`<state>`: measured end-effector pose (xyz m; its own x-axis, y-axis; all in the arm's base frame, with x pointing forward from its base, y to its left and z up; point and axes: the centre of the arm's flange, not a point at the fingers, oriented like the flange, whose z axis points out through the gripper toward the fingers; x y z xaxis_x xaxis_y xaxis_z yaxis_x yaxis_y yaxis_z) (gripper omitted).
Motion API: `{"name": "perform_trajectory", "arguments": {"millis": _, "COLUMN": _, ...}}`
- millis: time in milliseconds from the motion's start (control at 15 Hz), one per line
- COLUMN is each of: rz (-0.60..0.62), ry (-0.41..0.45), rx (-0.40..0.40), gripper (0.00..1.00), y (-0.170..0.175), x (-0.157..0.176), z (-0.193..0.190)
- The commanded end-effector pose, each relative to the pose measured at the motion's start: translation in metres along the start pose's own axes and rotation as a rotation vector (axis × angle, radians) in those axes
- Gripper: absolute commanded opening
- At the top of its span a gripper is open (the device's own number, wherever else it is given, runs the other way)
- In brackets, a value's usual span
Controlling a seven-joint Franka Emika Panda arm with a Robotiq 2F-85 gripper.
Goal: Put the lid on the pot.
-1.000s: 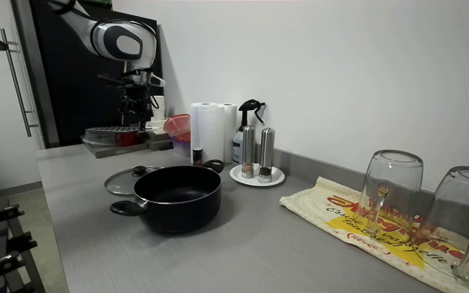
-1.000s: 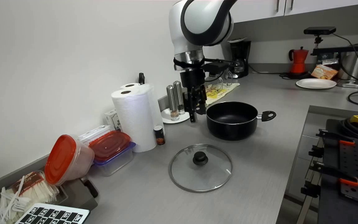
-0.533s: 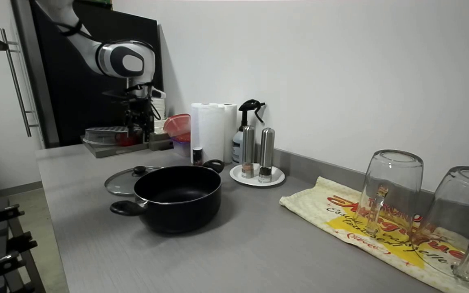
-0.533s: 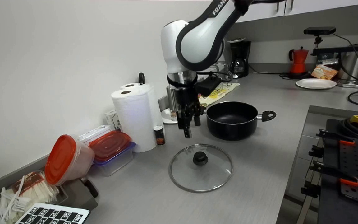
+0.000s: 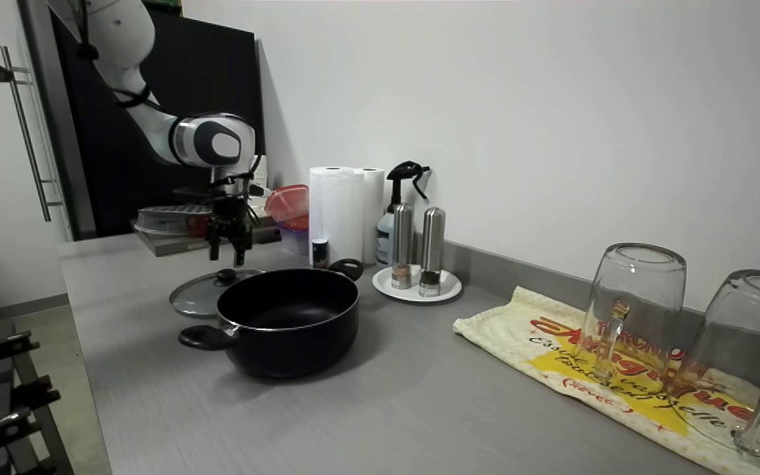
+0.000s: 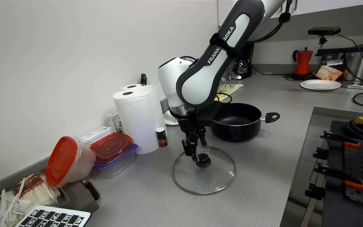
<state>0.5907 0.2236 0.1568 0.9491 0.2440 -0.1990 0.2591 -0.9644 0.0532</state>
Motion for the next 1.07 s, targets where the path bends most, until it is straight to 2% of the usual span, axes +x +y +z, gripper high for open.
{"name": "perform_trajectory", "arguments": {"millis": 0, "rz": 0.014, "ry": -0.003, "rx": -0.026, "gripper": 1.00, "y": 0.000, "x": 0.020, "z": -0.004}}
{"name": "perform_trajectory", "arguments": {"millis": 533, "rz": 0.065, "ry": -0.042, "rx": -0.019, "gripper": 1.00, "y": 0.028, "x": 0.032, "z": -0.002}}
{"name": "perform_trajectory", "arguments": {"millis": 1000, "rz": 0.060, "ry": -0.153, "rx": -0.004, "gripper": 1.00, "y": 0.025, "x": 0.033, "z": 0.005}}
